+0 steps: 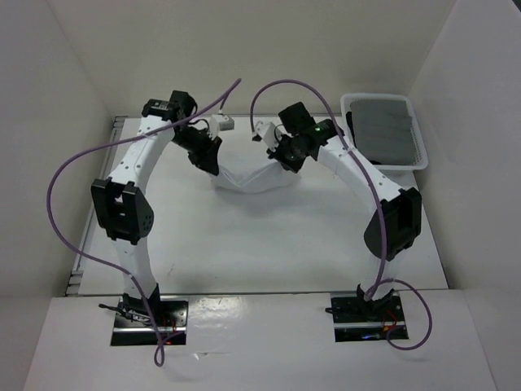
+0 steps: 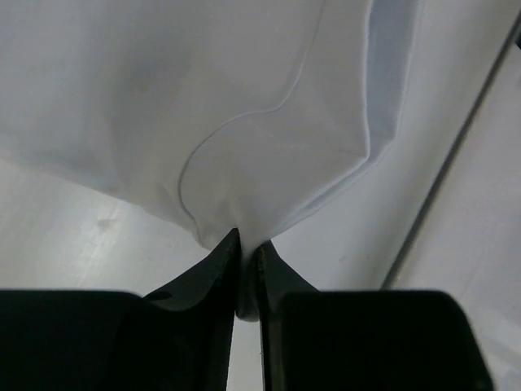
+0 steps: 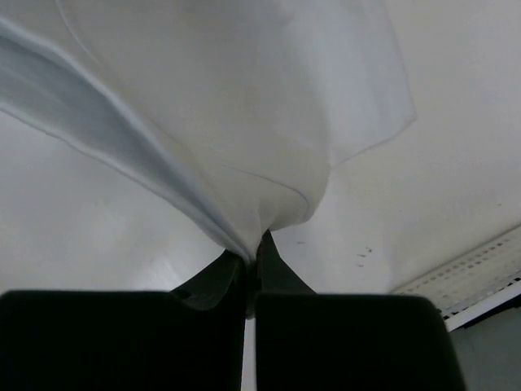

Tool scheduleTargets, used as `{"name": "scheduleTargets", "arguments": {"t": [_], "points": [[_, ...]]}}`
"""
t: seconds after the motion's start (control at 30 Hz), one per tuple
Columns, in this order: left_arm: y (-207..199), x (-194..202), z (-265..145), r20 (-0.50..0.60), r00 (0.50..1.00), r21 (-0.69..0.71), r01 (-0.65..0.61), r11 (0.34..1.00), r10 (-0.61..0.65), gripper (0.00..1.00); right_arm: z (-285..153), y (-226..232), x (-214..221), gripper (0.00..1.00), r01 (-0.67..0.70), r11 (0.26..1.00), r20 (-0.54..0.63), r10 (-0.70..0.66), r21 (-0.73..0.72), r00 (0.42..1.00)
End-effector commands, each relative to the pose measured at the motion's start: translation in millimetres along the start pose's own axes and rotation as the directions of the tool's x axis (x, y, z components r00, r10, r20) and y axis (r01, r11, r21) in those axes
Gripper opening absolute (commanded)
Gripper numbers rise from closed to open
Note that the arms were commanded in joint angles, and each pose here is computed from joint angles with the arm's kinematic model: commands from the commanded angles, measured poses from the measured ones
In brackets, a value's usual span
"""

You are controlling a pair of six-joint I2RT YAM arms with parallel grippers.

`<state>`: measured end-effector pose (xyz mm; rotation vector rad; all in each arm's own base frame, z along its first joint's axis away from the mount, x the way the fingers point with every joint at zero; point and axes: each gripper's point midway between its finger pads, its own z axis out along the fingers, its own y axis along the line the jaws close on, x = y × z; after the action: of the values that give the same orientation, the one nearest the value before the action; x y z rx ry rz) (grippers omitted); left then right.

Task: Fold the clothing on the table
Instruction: Flatten the skirt out

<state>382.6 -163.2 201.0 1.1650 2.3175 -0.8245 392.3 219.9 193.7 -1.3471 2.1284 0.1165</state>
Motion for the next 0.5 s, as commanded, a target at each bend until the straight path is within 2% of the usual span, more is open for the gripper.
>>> {"name": "scheduleTargets", "arguments": {"t": [0.0,0.07,0.13,0.2,0.23,0.27,0.3,0.37,0.47], "points": [[-55.3,-3.8,-27.5,0.051,0.987,0.019,-0.153,0.988,0.152,0.22,-66.9,38.4,-0.7,0.02,0.12,0.991,0.029,-0.119,-0.059,0.993],[-68.4,14.6,-30.5,0.028,0.99,0.026,-0.135,0.99,0.135,0.28,-67.6,57.8,12.7,0.09,0.148,0.983,-0.018,-0.151,-0.105,0.988],[-82.4,22.1,-37.2,0.024,0.988,0.015,-0.151,0.988,0.151,0.29,-71.6,78.9,21.2,0.1,0.168,0.975,-0.059,-0.178,-0.143,0.982],[-90.7,39.1,-33.5,-0.013,0.992,0.023,-0.126,0.992,0.126,0.36,-73.4,90.7,29.4,0.12,0.171,0.971,-0.09,-0.188,-0.166,0.978],[-100.7,40.9,-37.6,-0.005,0.99,0.021,-0.144,0.989,0.144,0.39,-76.1,97.5,36.4,0.18,0.174,0.967,-0.109,-0.196,-0.186,0.974],[-105.3,46.1,-36.4,-0.019,0.99,0.022,-0.136,0.99,0.137,0.43,-75.0,103.0,41.9,0.37,0.167,0.963,-0.121,-0.196,-0.213,0.973],[-106.0,51.4,-37.1,-0.031,0.991,0.014,-0.133,0.991,0.134,0.51,-76.5,104.8,45.5,0.49,0.164,0.961,-0.135,-0.197,-0.222,0.971],[-113.2,60.7,-36.3,-0.046,0.991,0.017,-0.122,0.992,0.122,0.56,-76.9,113.9,60.6,0.71,0.147,0.953,-0.181,-0.199,-0.267,0.963],[-119.6,61.2,-42.1,-0.032,0.993,0.005,-0.114,0.993,0.115,0.57,-71.8,122.3,73.9,0.87,0.131,0.947,-0.232,-0.203,-0.293,0.951]]}}
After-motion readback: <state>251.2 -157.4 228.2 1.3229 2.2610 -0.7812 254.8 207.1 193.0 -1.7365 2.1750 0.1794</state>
